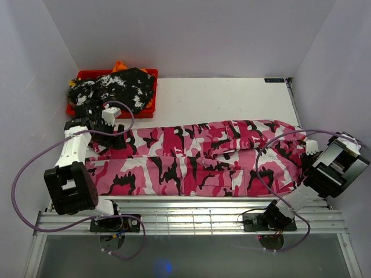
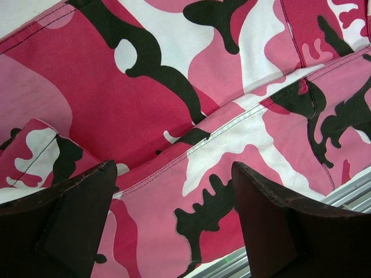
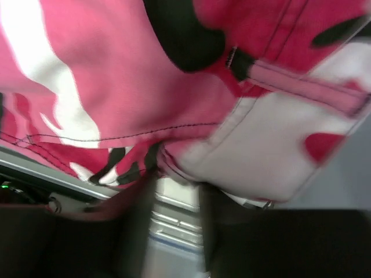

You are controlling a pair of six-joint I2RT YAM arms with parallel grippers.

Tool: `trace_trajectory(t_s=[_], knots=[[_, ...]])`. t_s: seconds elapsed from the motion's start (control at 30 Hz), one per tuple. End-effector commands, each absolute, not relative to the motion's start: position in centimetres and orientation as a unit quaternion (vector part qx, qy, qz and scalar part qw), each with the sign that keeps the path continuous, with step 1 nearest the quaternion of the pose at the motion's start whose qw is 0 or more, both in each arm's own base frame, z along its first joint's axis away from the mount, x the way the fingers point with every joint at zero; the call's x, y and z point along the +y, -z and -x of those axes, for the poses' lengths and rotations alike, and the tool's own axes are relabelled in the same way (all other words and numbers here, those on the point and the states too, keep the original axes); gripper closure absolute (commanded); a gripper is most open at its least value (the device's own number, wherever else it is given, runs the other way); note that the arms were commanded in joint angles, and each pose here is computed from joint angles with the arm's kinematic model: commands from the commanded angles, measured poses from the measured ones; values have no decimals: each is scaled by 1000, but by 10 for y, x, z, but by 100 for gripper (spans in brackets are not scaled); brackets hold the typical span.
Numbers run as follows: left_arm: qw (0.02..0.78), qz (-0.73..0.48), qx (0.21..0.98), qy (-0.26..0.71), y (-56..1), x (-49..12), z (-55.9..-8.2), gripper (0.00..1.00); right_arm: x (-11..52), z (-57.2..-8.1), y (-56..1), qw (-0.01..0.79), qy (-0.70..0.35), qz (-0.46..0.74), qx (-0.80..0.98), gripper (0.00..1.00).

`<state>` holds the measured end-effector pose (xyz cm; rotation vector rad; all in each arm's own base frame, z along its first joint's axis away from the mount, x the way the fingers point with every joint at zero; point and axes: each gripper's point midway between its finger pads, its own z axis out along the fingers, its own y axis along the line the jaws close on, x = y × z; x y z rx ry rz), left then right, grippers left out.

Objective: Fold and stack the trousers
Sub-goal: Flatten the trousers out

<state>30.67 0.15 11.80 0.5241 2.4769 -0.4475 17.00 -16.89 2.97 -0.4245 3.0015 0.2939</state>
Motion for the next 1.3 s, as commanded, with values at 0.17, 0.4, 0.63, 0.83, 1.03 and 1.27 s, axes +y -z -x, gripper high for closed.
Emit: trace_trajectory(t_s=[0.17,0.4,0.63,0.83,1.03,1.27], knots=[[314,-197,914,166,-135,-3,-310,10,-100,-238,-113,155,-121,195,961,92],[295,-184,924,161,-131,3,-316,10,-55,-233,-50,19,-67,233,970,26],[285,-183,927,158,-126,5,-314,10,-69,-239,-115,118,-24,259,958,9],[284,-188,927,158,-125,4,-310,10,-122,-200,-108,98,13,279,955,11],[258,-202,933,146,-108,9,-300,14,-165,-169,-70,64,28,260,963,20],[292,-278,886,231,-146,-41,-293,16,-161,-185,-37,80,-18,212,974,12]])
